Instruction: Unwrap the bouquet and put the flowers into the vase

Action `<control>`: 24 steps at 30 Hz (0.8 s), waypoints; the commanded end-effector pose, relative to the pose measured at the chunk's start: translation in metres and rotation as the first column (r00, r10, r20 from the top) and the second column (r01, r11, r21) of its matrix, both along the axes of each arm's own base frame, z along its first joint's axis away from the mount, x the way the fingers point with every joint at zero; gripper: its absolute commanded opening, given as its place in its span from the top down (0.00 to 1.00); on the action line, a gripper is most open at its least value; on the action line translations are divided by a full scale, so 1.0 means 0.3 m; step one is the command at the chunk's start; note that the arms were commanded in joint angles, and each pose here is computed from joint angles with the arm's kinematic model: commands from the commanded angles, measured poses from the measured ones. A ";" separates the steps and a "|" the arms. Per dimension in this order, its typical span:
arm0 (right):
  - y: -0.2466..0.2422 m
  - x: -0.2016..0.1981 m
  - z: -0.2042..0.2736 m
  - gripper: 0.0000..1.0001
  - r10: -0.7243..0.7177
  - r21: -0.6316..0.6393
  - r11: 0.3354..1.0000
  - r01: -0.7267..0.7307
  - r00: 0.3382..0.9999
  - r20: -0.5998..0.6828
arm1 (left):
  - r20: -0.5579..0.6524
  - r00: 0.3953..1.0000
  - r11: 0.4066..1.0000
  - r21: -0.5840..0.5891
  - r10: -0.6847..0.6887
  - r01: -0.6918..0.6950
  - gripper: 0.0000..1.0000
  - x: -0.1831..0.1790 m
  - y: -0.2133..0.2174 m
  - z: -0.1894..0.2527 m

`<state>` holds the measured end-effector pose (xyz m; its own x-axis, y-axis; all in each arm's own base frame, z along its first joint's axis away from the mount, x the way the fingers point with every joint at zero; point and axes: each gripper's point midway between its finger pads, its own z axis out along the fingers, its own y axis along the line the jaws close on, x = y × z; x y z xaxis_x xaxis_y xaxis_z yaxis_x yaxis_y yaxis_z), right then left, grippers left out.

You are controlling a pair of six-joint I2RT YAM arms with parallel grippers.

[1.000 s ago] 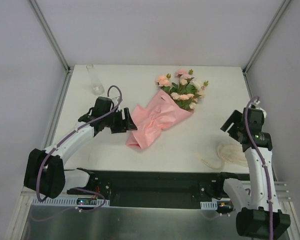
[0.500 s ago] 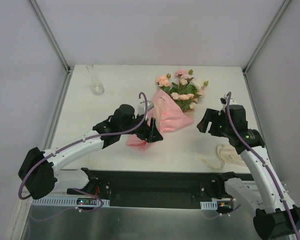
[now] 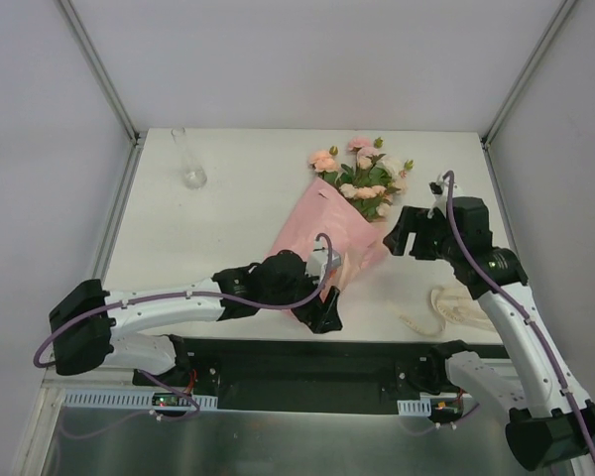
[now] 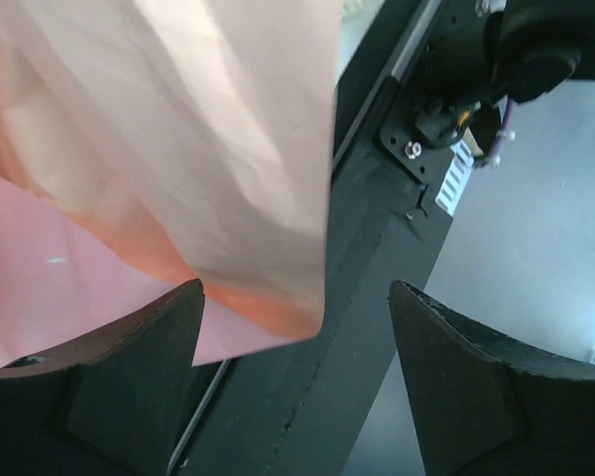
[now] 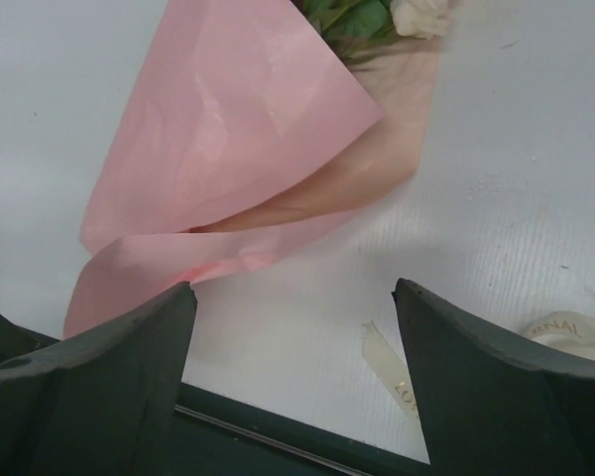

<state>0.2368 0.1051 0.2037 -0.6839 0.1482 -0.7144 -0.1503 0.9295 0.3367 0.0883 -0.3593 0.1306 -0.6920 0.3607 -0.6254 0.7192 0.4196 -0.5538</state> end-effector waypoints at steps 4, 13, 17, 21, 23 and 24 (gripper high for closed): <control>0.204 0.039 0.122 0.16 0.222 0.055 0.973 -0.226 0.972 0.073 | 0.158 0.983 0.994 -0.075 0.089 -0.078 0.18 0.094 0.091 0.180; 0.339 0.102 0.228 0.17 0.295 0.091 0.947 -0.308 0.947 0.127 | 0.186 0.969 0.977 -0.168 0.165 -0.134 0.23 0.169 0.164 0.314; 0.447 0.127 0.260 0.16 0.382 0.159 0.905 -0.395 0.918 0.108 | 0.186 0.957 0.950 -0.263 0.222 -0.169 0.22 0.223 0.209 0.441; 0.513 0.113 0.167 0.19 0.459 0.156 0.877 -0.454 0.888 0.005 | 0.124 0.945 0.921 -0.294 0.301 -0.255 0.21 0.289 0.259 0.491; 0.517 0.074 0.111 0.24 0.480 0.135 0.871 -0.472 0.877 -0.032 | 0.058 0.941 0.912 -0.271 0.334 -0.307 0.22 0.323 0.275 0.469; 0.496 0.035 0.050 0.26 0.478 0.122 0.875 -0.469 0.876 -0.066 | 0.033 0.930 0.902 -0.258 0.367 -0.347 0.23 0.360 0.298 0.457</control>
